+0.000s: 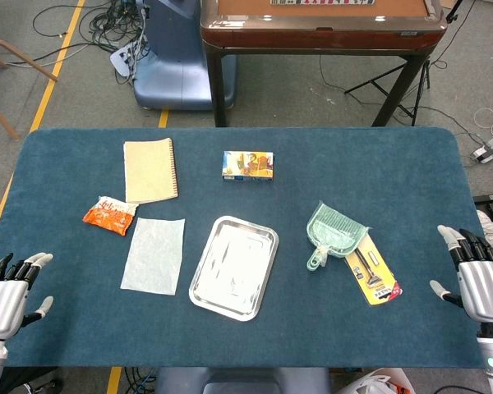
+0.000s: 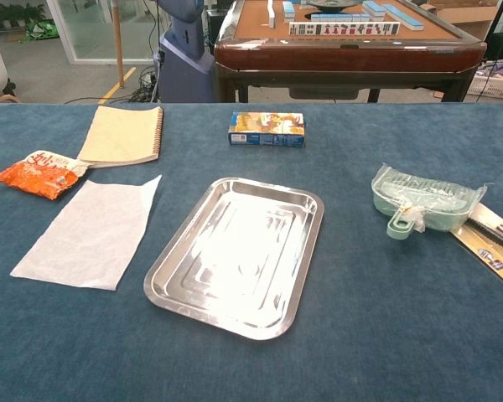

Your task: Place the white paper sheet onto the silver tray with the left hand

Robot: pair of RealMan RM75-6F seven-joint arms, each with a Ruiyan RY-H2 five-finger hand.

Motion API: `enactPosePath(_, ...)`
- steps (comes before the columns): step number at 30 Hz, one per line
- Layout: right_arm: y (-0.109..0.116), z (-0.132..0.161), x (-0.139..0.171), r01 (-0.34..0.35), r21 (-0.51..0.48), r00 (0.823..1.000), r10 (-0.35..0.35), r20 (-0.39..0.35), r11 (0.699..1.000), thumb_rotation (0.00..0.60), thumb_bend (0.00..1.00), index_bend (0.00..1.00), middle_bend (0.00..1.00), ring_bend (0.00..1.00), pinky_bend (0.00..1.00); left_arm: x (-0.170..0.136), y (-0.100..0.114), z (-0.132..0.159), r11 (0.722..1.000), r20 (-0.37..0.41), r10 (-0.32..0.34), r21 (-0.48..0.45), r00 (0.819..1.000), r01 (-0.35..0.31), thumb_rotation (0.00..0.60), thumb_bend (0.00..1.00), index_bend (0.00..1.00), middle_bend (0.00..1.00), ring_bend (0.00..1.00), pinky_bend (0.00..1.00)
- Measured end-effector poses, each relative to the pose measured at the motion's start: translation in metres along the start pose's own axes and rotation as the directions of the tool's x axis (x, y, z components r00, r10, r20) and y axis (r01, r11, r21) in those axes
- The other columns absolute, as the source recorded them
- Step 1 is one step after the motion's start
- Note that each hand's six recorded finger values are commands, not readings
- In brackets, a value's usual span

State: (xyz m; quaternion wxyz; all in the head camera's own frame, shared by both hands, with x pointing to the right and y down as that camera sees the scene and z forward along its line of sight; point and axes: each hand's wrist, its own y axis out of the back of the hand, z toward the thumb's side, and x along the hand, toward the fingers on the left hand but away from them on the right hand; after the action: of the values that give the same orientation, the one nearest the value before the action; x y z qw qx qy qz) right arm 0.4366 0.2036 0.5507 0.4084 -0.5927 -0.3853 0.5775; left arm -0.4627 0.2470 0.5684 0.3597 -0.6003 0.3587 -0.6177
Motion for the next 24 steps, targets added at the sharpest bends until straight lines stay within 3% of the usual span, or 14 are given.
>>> enactPosePath(7,0.003,-0.001,0.001,0.009,-0.001,1.0,-0.009,0.001,1.0,0.6,0.11,0.11,0.18,0.1,0.18,0.0,0.0,0.003,1.0,0.018,0.011,-0.006,1.0,-0.011,0.6,0.26,0.21,0.2,0.19,0.04)
enactPosePath(14,0.023,-0.004,-0.002,0.069,0.018,0.998,-0.069,0.0,0.997,0.6,0.12,0.11,0.18,0.1,0.17,0.006,-0.002,0.007,1.0,0.063,0.004,-0.014,0.998,-0.003,0.6,0.26,0.24,0.2,0.19,0.04)
enactPosePath(19,0.037,-0.003,-0.004,0.109,0.027,0.994,-0.109,-0.005,0.994,0.6,0.12,0.11,0.18,0.1,0.17,0.016,-0.01,0.013,0.999,0.122,-0.03,-0.042,0.992,0.035,0.6,0.26,0.26,0.2,0.19,0.04)
enactPosePath(24,0.037,-0.003,-0.002,0.104,0.022,0.995,-0.104,-0.005,0.994,0.6,0.12,0.11,0.18,0.1,0.17,0.031,-0.026,0.02,0.994,0.189,-0.09,-0.04,0.978,0.099,0.6,0.26,0.28,0.2,0.19,0.04)
